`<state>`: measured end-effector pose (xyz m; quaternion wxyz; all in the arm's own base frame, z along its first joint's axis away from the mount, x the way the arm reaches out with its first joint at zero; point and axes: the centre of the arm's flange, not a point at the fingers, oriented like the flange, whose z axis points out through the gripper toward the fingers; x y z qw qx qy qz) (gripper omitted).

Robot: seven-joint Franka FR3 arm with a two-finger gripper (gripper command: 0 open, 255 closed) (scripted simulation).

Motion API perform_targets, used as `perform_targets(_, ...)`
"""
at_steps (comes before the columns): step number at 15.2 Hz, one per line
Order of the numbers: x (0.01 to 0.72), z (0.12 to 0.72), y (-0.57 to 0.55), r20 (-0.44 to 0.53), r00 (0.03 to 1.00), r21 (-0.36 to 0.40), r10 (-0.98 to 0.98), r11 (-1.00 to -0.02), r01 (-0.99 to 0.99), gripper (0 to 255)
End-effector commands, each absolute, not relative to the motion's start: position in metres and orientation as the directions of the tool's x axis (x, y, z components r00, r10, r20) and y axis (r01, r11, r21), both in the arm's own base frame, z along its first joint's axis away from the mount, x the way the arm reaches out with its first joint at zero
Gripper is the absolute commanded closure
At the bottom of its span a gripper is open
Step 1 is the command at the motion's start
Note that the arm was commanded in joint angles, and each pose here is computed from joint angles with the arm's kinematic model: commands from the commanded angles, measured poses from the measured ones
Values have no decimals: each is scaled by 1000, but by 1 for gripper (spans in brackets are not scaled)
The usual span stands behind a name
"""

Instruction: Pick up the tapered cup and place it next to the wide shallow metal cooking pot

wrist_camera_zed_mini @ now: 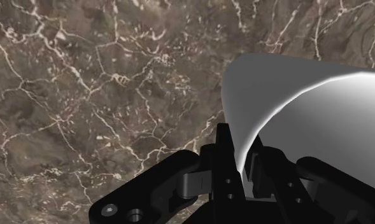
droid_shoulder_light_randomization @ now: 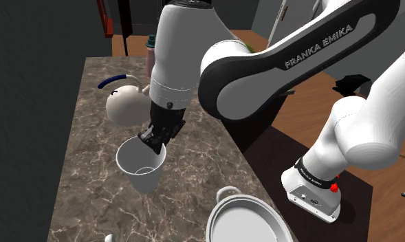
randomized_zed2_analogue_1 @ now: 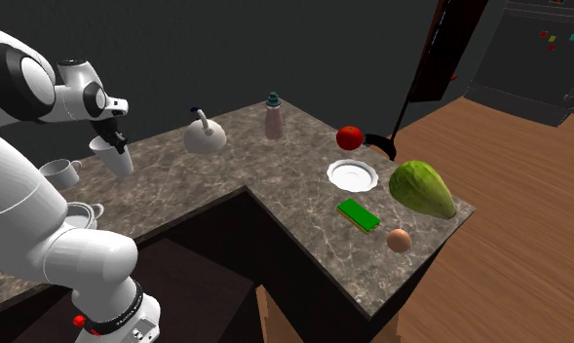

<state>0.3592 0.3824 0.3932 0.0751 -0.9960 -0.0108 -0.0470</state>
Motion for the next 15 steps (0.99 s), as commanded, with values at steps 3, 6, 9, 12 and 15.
perform_targets(3,359,391,382,96,995,-149,14,-988,29,255)
perform_targets(6,359,391,382,96,995,-149,14,-988,29,255)
perform_targets(9,359,391,382,96,995,-149,14,-988,29,0)
perform_targets(12,359,391,382,96,995,-149,14,-988,29,0)
perform_targets(15,357,417,378,96,995,-149,14,-988,29,0)
